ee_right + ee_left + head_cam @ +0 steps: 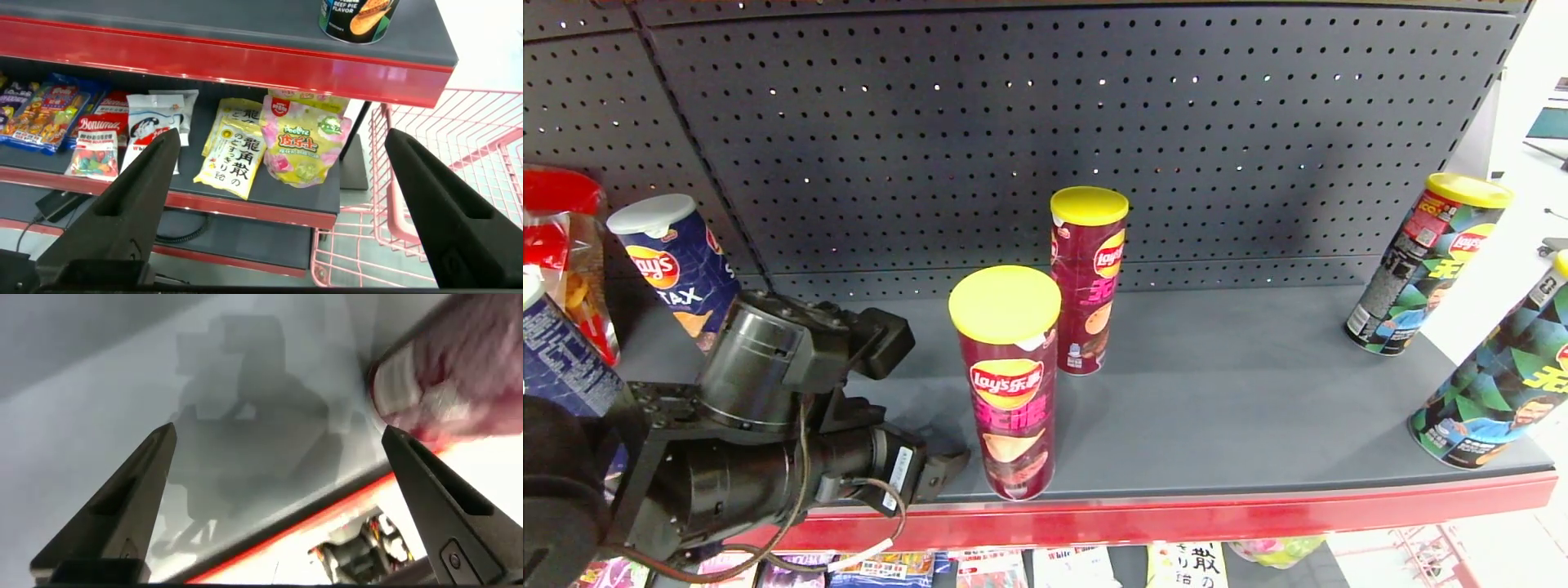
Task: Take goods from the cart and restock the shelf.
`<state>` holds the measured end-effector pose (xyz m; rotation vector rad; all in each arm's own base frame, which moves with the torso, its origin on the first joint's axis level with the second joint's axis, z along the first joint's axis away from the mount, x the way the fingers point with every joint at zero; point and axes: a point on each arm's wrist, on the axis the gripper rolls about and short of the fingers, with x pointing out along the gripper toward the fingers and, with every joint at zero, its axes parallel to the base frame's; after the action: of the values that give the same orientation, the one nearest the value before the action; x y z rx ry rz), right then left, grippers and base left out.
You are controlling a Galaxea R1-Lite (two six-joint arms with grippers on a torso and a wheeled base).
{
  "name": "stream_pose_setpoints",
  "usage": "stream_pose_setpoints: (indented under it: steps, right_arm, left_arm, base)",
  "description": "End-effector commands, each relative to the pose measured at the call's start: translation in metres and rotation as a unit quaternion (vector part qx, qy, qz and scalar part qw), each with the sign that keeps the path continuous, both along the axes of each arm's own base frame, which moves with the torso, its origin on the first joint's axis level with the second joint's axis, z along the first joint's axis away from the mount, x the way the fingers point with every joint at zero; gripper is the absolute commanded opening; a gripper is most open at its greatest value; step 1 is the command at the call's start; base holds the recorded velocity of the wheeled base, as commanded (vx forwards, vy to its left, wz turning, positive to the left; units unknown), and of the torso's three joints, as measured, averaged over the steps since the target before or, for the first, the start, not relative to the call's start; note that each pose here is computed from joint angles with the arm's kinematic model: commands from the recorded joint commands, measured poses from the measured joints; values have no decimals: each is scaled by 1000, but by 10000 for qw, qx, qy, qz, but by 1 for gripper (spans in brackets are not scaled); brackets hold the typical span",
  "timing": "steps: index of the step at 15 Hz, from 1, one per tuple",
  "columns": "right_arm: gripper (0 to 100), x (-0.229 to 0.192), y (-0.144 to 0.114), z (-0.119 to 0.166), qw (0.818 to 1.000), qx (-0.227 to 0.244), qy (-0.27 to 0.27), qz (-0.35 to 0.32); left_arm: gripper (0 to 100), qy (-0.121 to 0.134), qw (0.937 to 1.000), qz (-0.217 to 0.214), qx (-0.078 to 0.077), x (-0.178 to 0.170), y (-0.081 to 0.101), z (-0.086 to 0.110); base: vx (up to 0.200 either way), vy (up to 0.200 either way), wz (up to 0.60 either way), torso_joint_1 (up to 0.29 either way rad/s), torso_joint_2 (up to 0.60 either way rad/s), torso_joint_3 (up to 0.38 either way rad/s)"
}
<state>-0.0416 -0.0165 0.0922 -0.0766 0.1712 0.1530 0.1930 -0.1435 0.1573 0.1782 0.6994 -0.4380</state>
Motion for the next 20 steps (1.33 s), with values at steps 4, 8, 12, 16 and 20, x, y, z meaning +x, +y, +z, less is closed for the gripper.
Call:
stream_pose_setpoints:
  steps: [4, 8, 12, 16, 20]
  right_arm:
    - [100, 0, 0, 0, 10000, -3, 5, 1]
    - [100, 0, 0, 0, 10000, -3, 5, 1]
    - [100, 0, 0, 0, 10000, -3, 5, 1]
    - [100, 0, 0, 0, 10000, -3, 5, 1]
    - [100, 0, 0, 0, 10000, -3, 5, 1]
  left_arm:
    - [100, 97, 9999, -1, 55, 8, -8, -8]
    - [100, 56, 9999, 57, 68, 20, -16, -8]
    - [100, -5, 9999, 103, 72, 28, -22, -6]
    - [100, 3, 9999, 109, 86, 33, -26, -8]
    - [100, -6, 9999, 57, 112, 31, -29, -8]
  base:
    - [0, 0, 0, 0, 0, 0]
    - [0, 0, 0, 0, 0, 0]
    - [0, 0, 0, 0, 0, 0]
    - [0, 0, 0, 0, 0, 0]
    - [0, 0, 0, 0, 0, 0]
